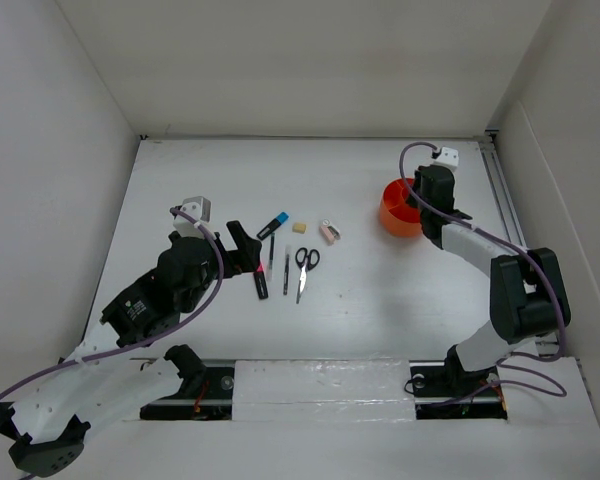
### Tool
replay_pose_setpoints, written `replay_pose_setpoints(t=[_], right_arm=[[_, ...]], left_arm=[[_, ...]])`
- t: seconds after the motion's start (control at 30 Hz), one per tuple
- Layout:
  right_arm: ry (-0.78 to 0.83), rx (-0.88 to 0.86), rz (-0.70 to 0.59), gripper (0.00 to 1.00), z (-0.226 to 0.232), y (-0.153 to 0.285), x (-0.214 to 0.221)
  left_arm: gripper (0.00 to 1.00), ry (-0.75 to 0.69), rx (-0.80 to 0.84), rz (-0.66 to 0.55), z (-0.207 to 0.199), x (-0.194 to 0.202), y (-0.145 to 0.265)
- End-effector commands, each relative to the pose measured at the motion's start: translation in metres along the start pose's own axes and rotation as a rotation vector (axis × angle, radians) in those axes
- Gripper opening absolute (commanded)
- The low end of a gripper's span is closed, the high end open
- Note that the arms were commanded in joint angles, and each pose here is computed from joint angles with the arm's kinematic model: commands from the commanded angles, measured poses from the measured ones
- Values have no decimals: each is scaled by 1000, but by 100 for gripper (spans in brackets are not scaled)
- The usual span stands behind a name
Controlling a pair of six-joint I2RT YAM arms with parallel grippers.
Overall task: Sort the stationery into containers
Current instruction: Place the pen in the storage box, then pick up the pen from the center of the board.
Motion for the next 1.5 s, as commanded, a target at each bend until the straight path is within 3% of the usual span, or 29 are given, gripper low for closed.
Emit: replay_pose_setpoints(t=[0.0,0.53,0.57,0.63,0.87,1.03,1.13,1.27,1.3,1.33,1.4,1.47], right_arm=[[-16,-12,-60,30,10,3,-19],[-45,-17,-130,58,27,53,-43],[-55,-23,-137,65,32,60,-44],[-84,-43,-176,99,35,72,-56],[-116,-152,-180,100,55,121,-62],[-82,-223,-72,100,106,154,-43],[-64,-247,53,98,141,165,-9],[-52,-314,195,78,189,170,22],[-22,-305,243,61,199,161,44],[0,-315,277,54,207,158,53],[9,-333,336,48,231,159,61],[84,-290,406,48,248,149,97]], left_arm=[[100,-1,13,-27,-1,-4,1],[100,0,-4,-37,1,-5,1],[100,9,-4,-37,0,-5,1],[100,17,-16,-35,1,-4,1],[100,30,-56,-40,3,-5,0],[100,87,-152,-84,14,-8,5],[100,133,-241,-131,25,-13,14],[100,233,-292,-200,37,-18,29],[100,257,-280,-215,40,-19,36],[100,272,-268,-231,41,-21,38],[100,275,-244,-239,41,-21,41],[100,282,-239,-246,42,-21,43]])
Point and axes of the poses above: each gripper's point midway between its finger pads, its own y axis back along the fingers, its own z axis along the line the jaws close on, x = y × z, the point moved 9 cm from there along y, back along the fingers, and after that the axes turned 6 degrees about -y, right-handed, at the moved point
